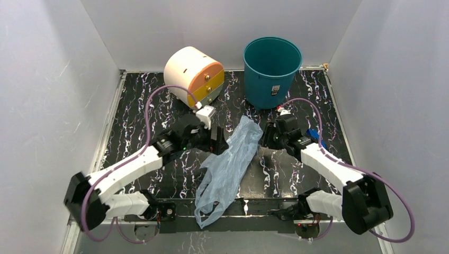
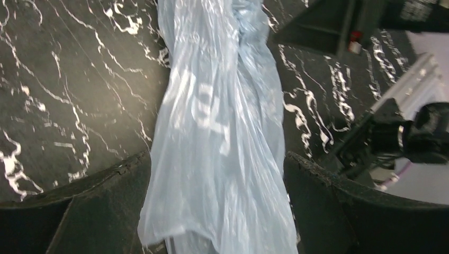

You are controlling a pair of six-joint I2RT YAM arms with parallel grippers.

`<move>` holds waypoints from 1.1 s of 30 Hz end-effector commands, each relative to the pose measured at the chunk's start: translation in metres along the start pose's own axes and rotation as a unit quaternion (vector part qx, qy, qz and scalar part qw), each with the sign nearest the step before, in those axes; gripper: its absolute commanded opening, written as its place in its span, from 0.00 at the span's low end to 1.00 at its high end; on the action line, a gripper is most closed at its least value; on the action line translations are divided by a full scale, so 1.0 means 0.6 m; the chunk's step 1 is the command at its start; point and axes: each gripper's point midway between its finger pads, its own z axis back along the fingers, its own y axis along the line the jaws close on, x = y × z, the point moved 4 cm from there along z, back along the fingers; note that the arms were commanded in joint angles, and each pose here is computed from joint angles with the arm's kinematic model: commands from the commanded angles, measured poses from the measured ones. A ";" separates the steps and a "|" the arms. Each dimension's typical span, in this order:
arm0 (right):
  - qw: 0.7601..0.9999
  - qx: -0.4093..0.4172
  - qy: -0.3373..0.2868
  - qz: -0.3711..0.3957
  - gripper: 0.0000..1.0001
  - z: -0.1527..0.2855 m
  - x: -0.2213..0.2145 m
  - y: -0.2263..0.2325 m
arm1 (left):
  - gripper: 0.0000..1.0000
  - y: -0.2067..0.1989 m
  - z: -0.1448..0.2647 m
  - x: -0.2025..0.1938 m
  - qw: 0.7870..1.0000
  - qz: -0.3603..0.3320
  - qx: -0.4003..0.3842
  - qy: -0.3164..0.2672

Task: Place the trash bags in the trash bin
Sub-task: Adjust the trash bag at the center of the board, then pick up the trash bag from the center of the board.

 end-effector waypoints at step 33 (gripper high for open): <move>0.972 0.170 0.000 -0.160 0.65 0.008 0.005 0.073 | 0.00 0.055 -0.104 0.000 0.993 0.118 -0.006 -0.031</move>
